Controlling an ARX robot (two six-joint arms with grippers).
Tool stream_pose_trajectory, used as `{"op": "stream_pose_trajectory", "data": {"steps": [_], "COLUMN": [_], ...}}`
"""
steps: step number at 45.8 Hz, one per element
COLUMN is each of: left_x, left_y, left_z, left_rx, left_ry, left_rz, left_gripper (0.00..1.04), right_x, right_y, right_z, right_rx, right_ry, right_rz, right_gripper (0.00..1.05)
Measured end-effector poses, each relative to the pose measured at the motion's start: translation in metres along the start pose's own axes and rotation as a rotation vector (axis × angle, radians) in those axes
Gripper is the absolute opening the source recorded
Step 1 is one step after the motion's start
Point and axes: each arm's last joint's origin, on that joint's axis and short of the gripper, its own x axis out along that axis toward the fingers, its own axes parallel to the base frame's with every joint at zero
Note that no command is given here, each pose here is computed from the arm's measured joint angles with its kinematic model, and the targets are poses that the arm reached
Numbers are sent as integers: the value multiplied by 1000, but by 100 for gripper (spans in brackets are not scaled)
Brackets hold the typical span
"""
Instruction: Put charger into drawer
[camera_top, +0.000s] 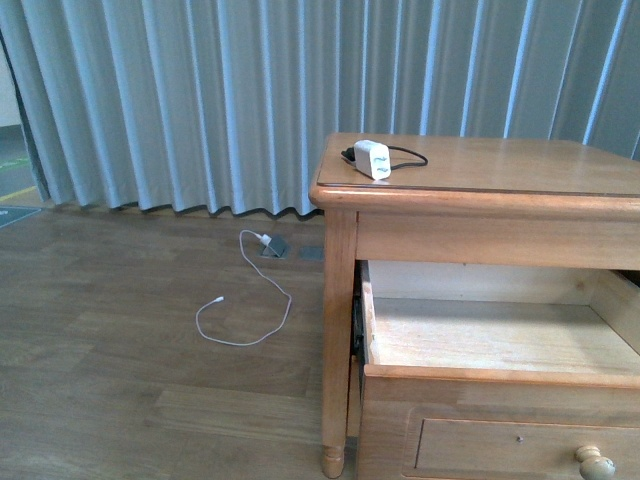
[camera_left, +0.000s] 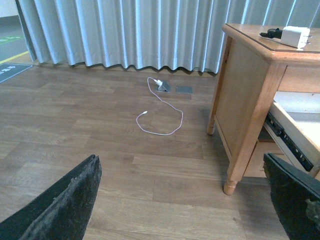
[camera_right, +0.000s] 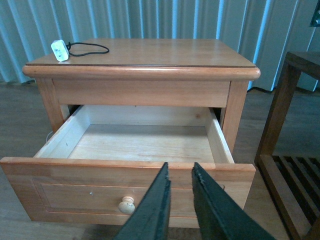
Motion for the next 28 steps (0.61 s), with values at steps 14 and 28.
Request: {"op": "stream_pose_trajectory", "data": {"steps": [14, 28], "left_x": [2, 58], "left_y": [0, -21], "left_z": [4, 46], "left_rx": [-44, -161], "left_ry": [-34, 20], "left_rz": [135, 292], "left_gripper": [99, 99], "right_x": [0, 0], "right_y": [0, 0], "right_z": [0, 0], "right_rx": [0, 1], "right_ry": [0, 1], "right_rz": [0, -3], "right_gripper": [67, 96]}}
